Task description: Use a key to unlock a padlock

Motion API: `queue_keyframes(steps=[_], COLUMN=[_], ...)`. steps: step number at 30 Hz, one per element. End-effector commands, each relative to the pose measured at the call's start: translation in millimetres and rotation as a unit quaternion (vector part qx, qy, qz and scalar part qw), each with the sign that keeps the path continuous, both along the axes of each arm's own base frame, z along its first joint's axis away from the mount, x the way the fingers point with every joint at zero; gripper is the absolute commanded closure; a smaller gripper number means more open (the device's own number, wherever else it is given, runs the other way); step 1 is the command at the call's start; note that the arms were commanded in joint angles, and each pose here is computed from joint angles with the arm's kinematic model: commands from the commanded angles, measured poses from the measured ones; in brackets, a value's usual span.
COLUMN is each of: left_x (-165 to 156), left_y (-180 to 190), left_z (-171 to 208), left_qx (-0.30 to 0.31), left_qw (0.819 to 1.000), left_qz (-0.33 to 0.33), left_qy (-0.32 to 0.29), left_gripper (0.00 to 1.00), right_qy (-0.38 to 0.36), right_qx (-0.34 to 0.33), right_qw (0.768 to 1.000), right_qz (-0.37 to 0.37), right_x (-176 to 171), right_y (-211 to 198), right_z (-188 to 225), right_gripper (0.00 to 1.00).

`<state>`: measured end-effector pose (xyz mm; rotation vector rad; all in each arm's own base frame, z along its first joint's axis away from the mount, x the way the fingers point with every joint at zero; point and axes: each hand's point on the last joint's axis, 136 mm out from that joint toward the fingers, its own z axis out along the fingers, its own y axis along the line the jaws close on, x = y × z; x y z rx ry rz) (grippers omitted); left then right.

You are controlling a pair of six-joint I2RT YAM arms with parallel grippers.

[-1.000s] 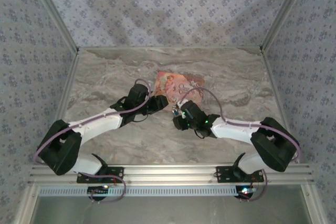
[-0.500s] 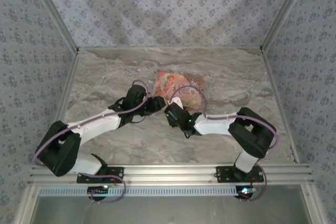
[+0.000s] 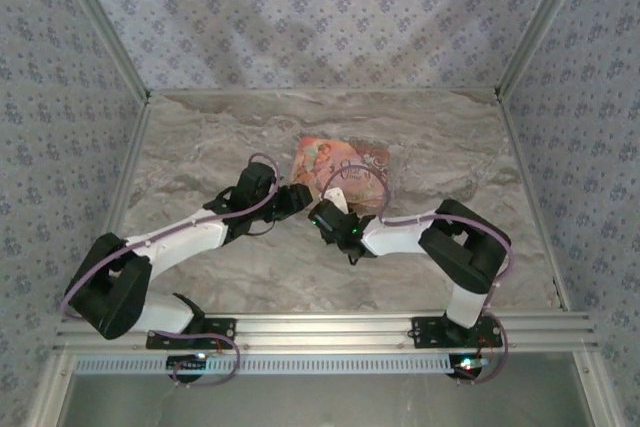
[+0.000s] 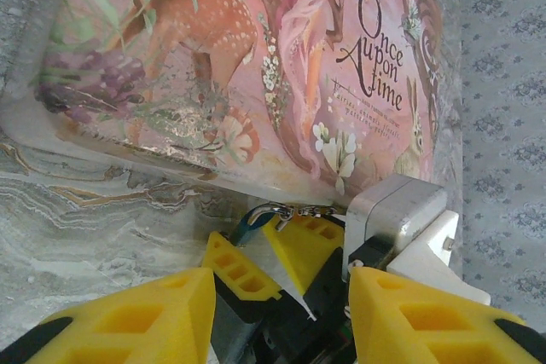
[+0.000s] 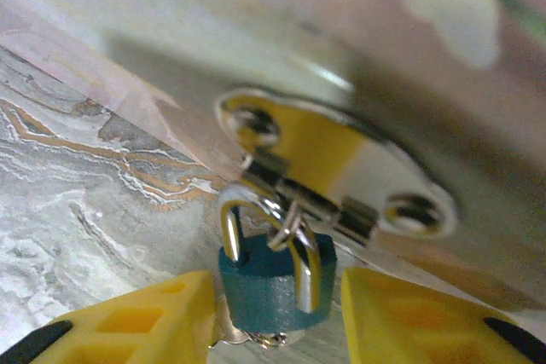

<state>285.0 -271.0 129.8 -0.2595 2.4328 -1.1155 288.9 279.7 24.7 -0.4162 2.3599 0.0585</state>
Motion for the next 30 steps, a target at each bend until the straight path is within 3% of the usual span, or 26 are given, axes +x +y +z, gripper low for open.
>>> queue_keyframes(steps=[1, 15, 30], left_x=[0, 10, 40], left_y=[3, 10, 32], left_z=[5, 6, 7], left_qx=[-0.001, -0.002, 0.023], left_qw=[1.0, 1.0, 0.998], left_qz=[-0.001, 0.007, 0.044], left_qy=[-0.008, -0.014, -0.037], left_gripper=[0.55, 0.55, 0.55], right_qy=[0.011, 0.026, 0.093], right_qx=[-0.01, -0.002, -0.018], right_qw=[1.0, 0.997, 0.977], right_qz=[0.001, 0.069, 0.19], right_x=[-3, -23, -47], right_y=[0, -4, -18], right_z=[-11, -1, 25], right_gripper=[0.6, 0.95, 1.0])
